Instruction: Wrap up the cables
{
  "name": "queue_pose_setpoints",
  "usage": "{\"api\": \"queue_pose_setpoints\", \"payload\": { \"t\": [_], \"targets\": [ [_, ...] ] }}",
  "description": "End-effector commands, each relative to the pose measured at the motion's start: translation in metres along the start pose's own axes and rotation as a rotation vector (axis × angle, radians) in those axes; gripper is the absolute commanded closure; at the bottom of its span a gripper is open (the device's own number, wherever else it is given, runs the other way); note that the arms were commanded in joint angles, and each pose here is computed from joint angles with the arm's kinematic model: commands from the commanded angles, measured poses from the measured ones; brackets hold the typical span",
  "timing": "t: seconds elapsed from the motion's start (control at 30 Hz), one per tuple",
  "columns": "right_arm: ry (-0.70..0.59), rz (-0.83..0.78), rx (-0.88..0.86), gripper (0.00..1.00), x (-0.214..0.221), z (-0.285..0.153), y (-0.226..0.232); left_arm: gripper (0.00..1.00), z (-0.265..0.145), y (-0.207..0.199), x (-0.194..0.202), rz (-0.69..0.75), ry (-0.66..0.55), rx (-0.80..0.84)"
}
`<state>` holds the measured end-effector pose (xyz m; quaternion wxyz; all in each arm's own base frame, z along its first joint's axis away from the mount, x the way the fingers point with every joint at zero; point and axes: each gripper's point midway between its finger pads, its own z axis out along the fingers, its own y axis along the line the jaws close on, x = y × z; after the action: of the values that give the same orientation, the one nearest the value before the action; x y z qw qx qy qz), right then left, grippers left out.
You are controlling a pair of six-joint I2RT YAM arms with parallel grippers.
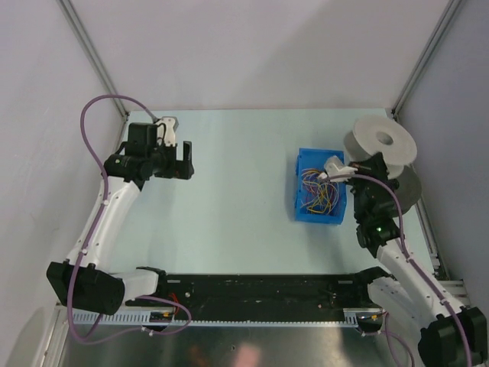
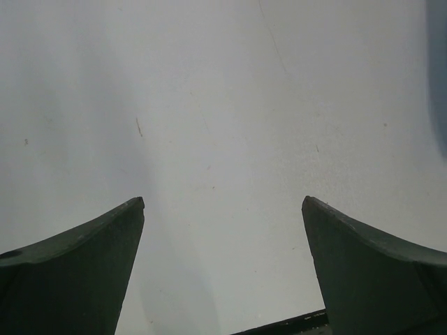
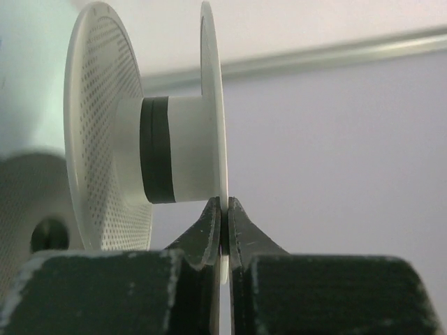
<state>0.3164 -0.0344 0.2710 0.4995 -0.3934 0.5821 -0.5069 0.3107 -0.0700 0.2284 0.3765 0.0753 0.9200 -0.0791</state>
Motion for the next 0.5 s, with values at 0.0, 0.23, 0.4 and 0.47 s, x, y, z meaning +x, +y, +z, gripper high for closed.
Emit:
{"api": "queue_pose_setpoints", "payload": {
  "t": [0.0, 0.23, 0.4, 0.47],
  "targets": [
    [-0.228, 0.025, 0.252, 1.0, -0.076, -0.007, -0.105, 0.01, -0.01, -0.008, -0.025, 0.0, -0.065, 0.094],
    [-0.589, 0.043, 0.164, 1.0, -0.229, -0.048, -0.095, 0.01, -0.017, 0.0, -0.047, -0.149, -0.098, 0.272],
    [-0.777, 0.045, 0.021, 1.0, -0.315, -0.09, -0.038, 0.01, -0.02, 0.019, -0.057, -0.244, -0.12, 0.306],
    [-0.821, 0.058, -0.024, 1.0, -0.336, -0.1, -0.014, 0.01, -0.021, 0.023, -0.058, -0.259, -0.125, 0.327]
  ]
}}
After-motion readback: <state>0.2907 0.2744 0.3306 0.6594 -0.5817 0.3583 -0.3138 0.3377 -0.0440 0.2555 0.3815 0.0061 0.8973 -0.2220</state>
